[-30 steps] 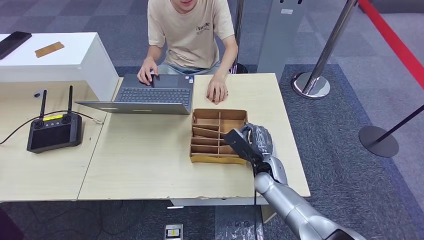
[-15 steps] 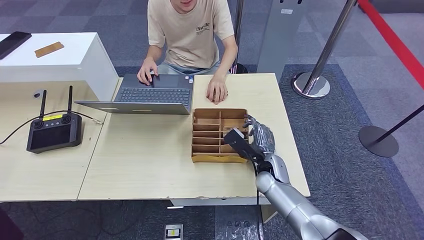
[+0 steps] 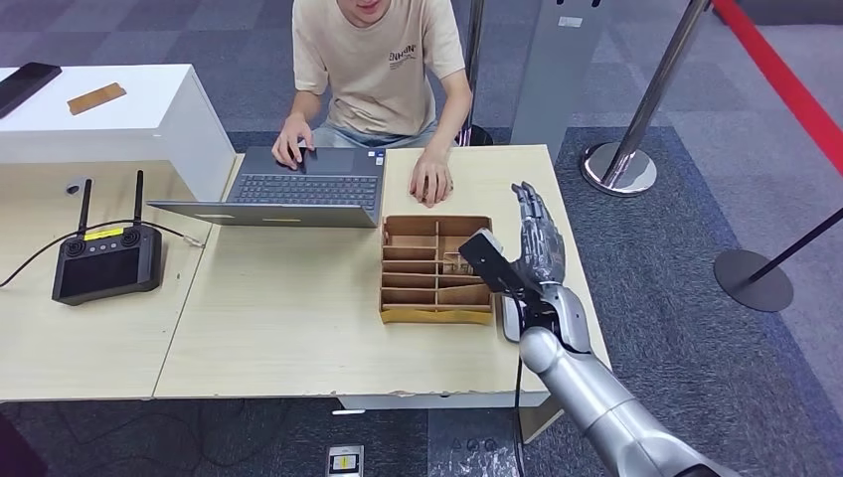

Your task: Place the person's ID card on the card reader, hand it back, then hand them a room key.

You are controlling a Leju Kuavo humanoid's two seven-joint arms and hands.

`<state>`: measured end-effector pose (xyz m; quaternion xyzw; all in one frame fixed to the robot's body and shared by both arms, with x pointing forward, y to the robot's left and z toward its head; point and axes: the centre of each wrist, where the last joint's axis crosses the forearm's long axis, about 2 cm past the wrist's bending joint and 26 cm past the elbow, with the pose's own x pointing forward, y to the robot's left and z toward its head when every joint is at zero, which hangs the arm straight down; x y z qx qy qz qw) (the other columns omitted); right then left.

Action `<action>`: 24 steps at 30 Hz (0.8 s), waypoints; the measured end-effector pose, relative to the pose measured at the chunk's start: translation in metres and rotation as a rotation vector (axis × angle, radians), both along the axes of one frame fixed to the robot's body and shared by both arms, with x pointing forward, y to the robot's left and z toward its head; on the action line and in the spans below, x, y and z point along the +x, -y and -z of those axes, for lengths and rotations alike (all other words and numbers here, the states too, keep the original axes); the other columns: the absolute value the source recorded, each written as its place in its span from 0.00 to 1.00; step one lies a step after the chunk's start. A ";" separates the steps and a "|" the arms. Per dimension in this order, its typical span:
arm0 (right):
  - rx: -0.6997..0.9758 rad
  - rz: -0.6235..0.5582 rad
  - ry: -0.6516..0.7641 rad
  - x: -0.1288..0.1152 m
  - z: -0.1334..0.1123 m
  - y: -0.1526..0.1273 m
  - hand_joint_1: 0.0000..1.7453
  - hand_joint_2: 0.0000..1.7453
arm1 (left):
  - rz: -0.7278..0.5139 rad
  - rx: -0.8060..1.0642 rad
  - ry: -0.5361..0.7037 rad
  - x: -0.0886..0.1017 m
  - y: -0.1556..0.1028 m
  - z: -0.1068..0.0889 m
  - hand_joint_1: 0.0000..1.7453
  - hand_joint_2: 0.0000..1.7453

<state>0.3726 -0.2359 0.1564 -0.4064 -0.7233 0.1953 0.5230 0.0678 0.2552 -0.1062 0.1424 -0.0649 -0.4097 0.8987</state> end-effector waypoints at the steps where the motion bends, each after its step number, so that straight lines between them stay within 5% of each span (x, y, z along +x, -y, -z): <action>1: 0.001 -0.005 0.019 -0.001 -0.004 -0.001 0.00 1.00 | -0.001 0.001 0.001 0.000 0.000 0.000 0.00 0.00; 6: 0.012 -0.027 0.094 -0.008 -0.020 -0.004 0.09 1.00 | -0.004 0.003 0.004 0.000 0.000 0.000 0.00 0.00; 11: 0.029 -0.041 0.139 -0.015 -0.032 -0.007 0.51 1.00 | -0.005 0.004 0.005 0.000 0.000 0.000 0.00 0.00; 15: 0.049 -0.047 0.153 -0.019 -0.037 -0.008 0.72 1.00 | -0.006 0.004 0.007 0.000 0.000 0.000 0.00 0.00; 19: 0.059 -0.050 0.155 -0.021 -0.039 -0.007 0.75 1.00 | -0.005 0.004 0.008 0.000 0.000 0.000 0.00 0.00; 24: 0.062 -0.057 0.163 -0.023 -0.040 -0.007 0.51 1.00 | -0.006 0.004 0.008 0.000 0.000 0.000 0.00 0.00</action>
